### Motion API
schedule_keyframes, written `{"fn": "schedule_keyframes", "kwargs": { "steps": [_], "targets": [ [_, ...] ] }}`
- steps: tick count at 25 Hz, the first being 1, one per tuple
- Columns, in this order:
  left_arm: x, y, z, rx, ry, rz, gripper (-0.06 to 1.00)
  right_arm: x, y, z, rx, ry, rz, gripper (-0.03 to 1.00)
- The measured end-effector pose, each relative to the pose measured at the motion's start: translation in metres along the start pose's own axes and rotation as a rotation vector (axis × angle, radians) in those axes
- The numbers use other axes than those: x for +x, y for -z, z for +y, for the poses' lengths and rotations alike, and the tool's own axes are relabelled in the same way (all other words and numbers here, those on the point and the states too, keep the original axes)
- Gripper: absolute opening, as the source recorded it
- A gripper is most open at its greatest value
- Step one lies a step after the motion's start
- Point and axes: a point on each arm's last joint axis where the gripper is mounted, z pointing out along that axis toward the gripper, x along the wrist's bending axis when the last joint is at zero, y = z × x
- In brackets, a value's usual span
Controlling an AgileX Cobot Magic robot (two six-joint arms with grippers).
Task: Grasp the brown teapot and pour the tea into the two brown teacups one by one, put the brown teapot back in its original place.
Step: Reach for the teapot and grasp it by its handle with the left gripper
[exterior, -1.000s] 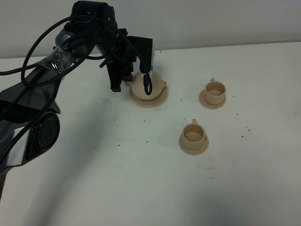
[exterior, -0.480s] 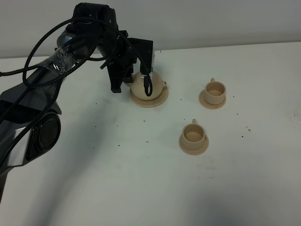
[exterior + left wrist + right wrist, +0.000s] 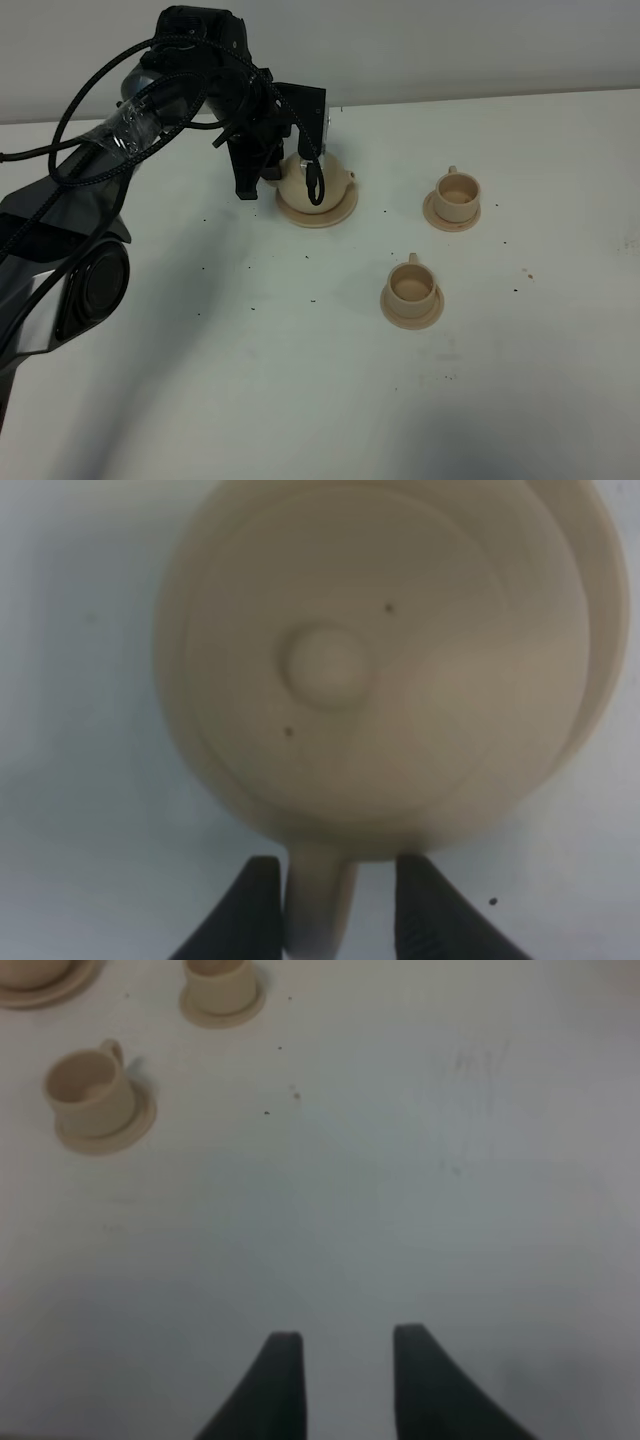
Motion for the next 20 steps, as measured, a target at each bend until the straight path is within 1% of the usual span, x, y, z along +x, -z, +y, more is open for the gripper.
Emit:
{"fn": "schedule_keyframes", "kwargs": {
  "steps": [20],
  "targets": [
    [-0.0009, 0.0009, 0.0011, 0.004, 0.009, -0.006, 0.30, 0.0000, 0.0000, 0.0000, 0.000, 0.000, 0.000, 0.23]
  ]
}}
